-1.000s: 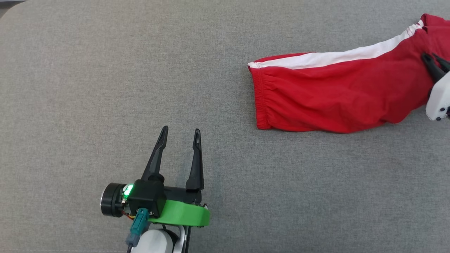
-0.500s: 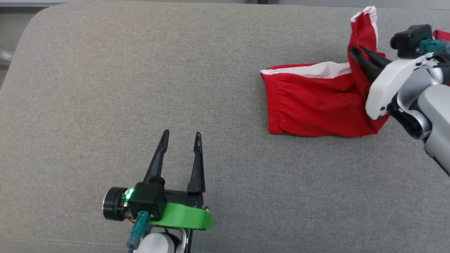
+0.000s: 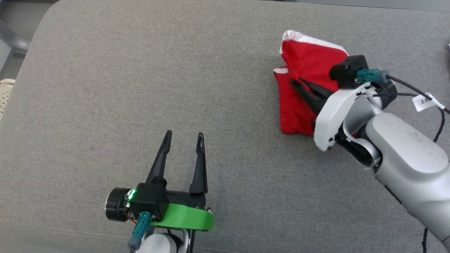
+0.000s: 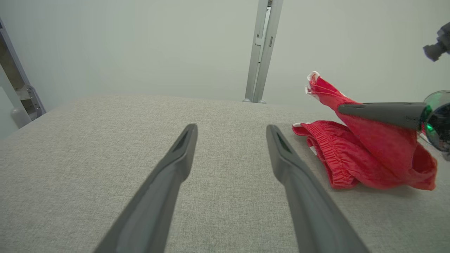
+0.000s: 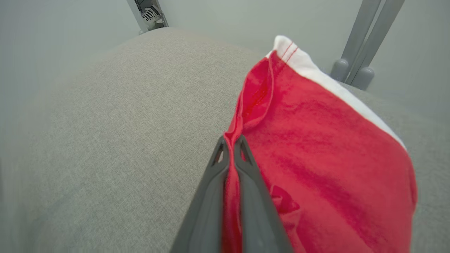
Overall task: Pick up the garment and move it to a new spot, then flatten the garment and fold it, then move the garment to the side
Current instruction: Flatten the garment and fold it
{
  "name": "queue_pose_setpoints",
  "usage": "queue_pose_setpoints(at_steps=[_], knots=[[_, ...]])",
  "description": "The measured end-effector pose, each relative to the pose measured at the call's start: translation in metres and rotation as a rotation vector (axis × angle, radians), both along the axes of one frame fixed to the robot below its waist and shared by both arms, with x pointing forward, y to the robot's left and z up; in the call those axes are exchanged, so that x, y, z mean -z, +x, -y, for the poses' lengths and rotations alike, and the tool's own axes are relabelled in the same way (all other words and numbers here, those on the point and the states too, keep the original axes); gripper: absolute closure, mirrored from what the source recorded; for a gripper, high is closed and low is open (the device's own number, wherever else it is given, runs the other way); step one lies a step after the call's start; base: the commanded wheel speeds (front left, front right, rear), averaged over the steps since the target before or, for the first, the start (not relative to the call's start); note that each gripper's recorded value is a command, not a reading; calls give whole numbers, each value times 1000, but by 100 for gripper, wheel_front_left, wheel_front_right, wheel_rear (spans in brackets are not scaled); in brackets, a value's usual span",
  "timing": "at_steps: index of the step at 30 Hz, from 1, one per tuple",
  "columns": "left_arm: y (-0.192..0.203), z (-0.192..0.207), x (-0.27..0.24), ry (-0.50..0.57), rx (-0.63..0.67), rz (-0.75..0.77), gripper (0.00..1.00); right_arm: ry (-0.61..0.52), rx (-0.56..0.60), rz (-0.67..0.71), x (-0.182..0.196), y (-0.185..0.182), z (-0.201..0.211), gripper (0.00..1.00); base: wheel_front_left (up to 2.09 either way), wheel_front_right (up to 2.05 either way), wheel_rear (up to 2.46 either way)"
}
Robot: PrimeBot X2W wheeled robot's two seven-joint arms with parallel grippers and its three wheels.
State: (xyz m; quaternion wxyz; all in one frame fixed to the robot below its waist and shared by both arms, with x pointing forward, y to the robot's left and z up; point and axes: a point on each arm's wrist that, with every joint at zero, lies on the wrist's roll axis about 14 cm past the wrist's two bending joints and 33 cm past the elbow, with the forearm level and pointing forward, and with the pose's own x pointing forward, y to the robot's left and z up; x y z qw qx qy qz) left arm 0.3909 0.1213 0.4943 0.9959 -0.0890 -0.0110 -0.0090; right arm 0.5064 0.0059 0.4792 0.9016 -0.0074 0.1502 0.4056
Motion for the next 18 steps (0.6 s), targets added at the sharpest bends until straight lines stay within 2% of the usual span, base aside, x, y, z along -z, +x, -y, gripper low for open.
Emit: queue_pose_setpoints(at_steps=[4, 5, 6, 7, 12, 18], knots=[[1, -1, 2, 0, -4, -7, 0, 19, -26, -37, 8, -12, -16, 100, 0, 0, 0], [1, 0, 3, -1, -2, -8, 0, 28, -26, -41, 9, -14, -18, 74, 0, 0, 0], [2, 1, 3, -2, 1, -9, 0, 46, -22, -45, 8, -15, -21, 4, 0, 0, 0], [2, 2, 3, -3, 3, -9, 0, 64, -22, -46, 6, -16, -23, 0, 0, 0, 0], [3, 3, 2, -4, 7, -6, 0, 212, 19, 17, -27, -11, -25, 0, 0, 0, 0], [5, 9, -2, -7, 24, 10, 0, 238, 186, 191, -56, 12, 37, 0, 0, 0, 0]])
